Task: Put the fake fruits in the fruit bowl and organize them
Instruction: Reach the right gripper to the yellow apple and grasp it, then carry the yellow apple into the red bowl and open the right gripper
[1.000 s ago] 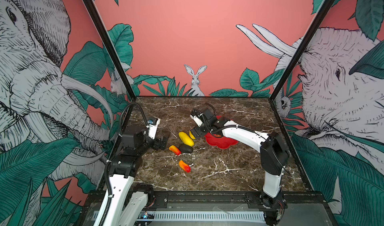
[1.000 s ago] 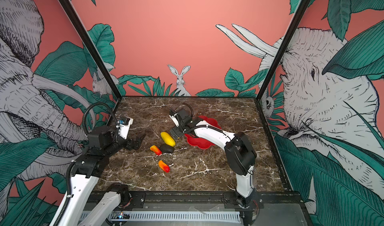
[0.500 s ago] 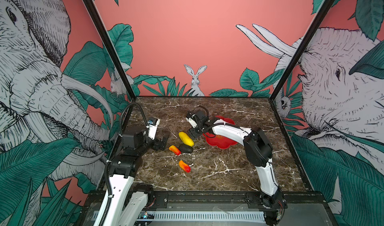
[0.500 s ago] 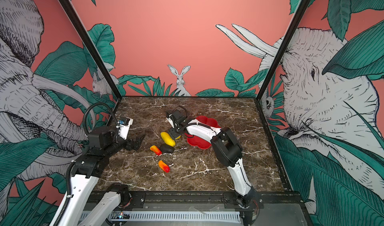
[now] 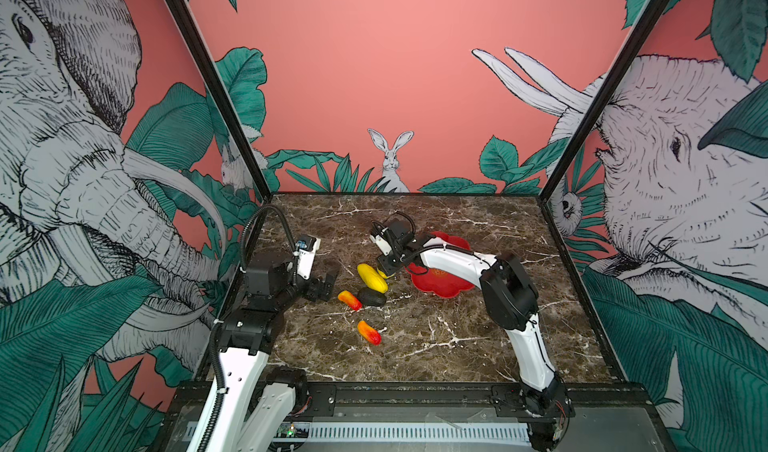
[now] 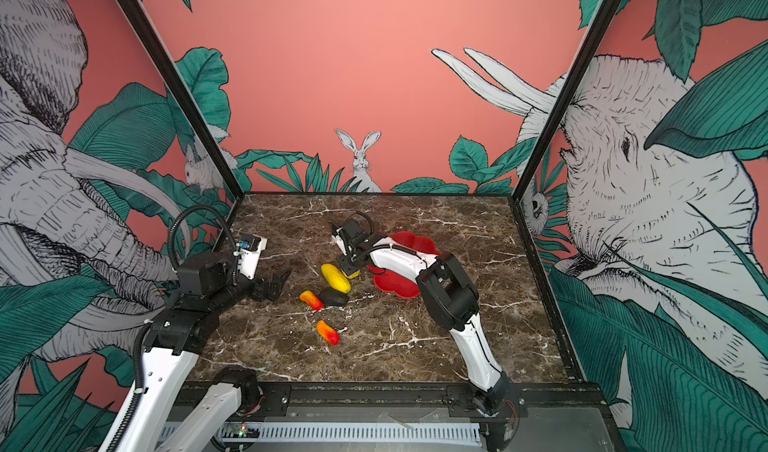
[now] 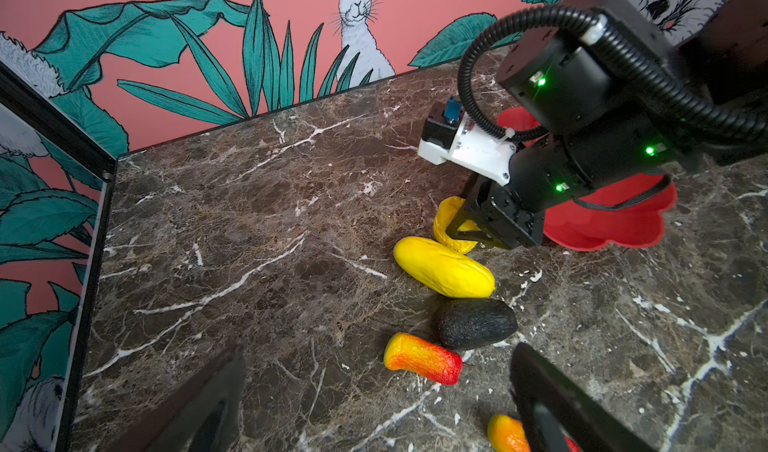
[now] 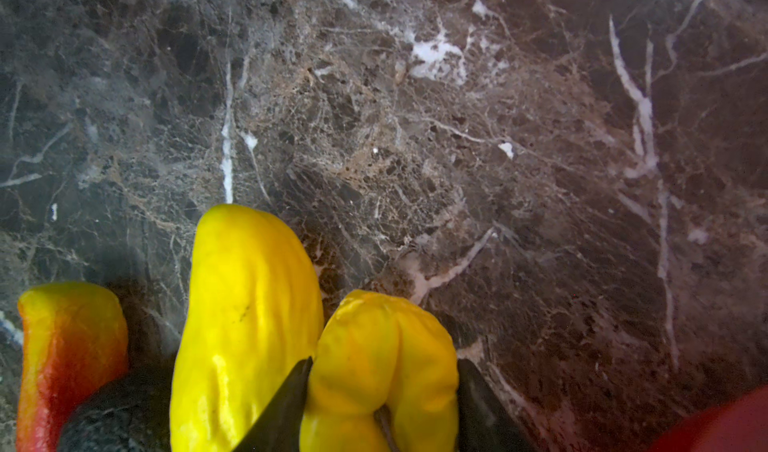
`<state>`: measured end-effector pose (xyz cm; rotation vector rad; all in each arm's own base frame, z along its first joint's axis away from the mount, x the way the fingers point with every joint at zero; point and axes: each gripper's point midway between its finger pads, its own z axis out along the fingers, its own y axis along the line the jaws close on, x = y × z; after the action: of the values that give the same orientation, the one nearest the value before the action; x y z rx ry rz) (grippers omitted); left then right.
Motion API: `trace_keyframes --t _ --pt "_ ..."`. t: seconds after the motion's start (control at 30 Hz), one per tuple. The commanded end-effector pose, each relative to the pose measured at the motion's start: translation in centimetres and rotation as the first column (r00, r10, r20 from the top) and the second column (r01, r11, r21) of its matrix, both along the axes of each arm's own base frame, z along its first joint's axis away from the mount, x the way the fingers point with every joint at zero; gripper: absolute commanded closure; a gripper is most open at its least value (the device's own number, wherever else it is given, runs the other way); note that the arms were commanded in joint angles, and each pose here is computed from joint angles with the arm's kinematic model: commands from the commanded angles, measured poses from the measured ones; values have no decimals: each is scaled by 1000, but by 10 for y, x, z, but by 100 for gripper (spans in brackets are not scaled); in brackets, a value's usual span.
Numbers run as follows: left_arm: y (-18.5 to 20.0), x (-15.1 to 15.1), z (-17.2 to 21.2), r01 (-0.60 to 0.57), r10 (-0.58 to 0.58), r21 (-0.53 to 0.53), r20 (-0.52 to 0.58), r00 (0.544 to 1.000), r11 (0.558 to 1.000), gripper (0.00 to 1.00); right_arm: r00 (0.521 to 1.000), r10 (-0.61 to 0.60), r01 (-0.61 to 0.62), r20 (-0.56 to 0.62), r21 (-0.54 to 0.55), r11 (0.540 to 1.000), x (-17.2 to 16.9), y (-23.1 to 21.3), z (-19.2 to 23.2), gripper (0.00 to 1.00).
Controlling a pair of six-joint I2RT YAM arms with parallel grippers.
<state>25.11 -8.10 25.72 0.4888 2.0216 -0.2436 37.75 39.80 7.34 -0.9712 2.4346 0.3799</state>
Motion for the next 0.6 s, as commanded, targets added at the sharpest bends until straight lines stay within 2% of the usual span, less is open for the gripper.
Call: trace_keyframes --t 0.0,0.13,0.27,0.4,0.57 --pt "-1 -2 -3 7 -7 1 -9 1000 1000 0 1000 10 -10 16 18 1000 -1 -2 26 57" --pt "0 -2 -4 4 -4 2 -15 1000 1000 0 995 4 -10 97 61 998 -1 -18 81 58" --pt "0 -2 -4 1 -1 1 -14 1000 1000 0 986 -51 32 160 119 992 0 -55 129 58" --pt "0 -2 -5 -1 1 0 -18 1000 1000 0 968 -143 127 204 91 988 4 -109 141 59" --pt "-1 -1 -6 4 -4 -4 -24 1000 1000 0 930 -292 279 225 86 956 20 -170 125 61"
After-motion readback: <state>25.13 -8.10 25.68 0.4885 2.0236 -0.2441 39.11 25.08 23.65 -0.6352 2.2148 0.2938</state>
